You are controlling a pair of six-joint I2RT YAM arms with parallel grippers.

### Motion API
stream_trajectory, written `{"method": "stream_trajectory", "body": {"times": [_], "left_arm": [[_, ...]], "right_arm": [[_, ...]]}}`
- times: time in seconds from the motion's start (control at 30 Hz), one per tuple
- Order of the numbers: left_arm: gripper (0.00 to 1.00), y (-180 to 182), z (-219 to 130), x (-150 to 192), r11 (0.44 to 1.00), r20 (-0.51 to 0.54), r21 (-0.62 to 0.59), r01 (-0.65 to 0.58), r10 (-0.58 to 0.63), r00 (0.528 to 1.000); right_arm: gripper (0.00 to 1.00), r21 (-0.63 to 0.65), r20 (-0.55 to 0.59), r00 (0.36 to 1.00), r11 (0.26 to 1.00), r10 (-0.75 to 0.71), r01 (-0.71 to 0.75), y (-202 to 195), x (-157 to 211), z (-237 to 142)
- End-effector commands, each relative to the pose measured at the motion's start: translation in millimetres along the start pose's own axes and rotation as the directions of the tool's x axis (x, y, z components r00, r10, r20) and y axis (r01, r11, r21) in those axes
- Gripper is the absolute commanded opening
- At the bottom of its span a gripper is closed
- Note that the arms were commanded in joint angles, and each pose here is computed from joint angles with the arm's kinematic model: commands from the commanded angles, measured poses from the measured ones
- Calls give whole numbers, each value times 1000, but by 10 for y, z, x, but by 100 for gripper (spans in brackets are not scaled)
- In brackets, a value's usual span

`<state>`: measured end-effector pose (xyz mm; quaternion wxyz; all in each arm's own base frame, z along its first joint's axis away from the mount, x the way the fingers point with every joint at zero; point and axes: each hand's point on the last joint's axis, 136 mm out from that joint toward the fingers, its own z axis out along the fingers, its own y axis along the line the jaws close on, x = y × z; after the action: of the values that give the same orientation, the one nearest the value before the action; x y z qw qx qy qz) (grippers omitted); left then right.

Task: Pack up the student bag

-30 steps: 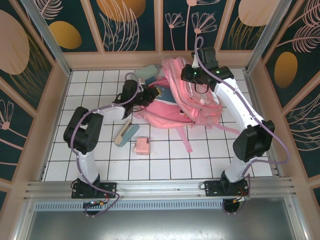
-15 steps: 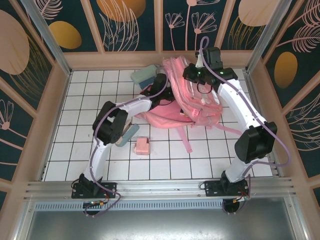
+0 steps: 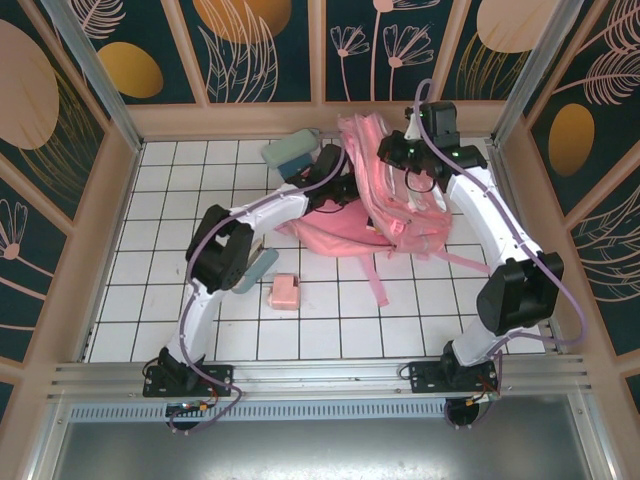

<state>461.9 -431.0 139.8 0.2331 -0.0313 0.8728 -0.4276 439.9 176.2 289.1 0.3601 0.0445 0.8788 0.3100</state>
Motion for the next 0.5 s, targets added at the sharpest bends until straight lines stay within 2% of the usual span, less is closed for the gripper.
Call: {"method": "stream_trajectory", "body": {"times": [0.0, 0.27, 0.47], "left_arm": [[76, -100, -456, -266, 998, 72, -18, -58, 59, 996], [74, 544, -1037, -502, 984, 134, -174, -45, 69, 989], [69, 1051, -1292, -625, 957, 163, -289, -17, 67, 984]], "right_arm": [[0, -39, 119, 993, 999, -16, 21, 77, -243, -250], [0, -38, 72, 997, 999, -35, 38, -56, -34, -124], [0, -17, -2, 1000, 1000, -26, 26, -260, 236, 76]]}}
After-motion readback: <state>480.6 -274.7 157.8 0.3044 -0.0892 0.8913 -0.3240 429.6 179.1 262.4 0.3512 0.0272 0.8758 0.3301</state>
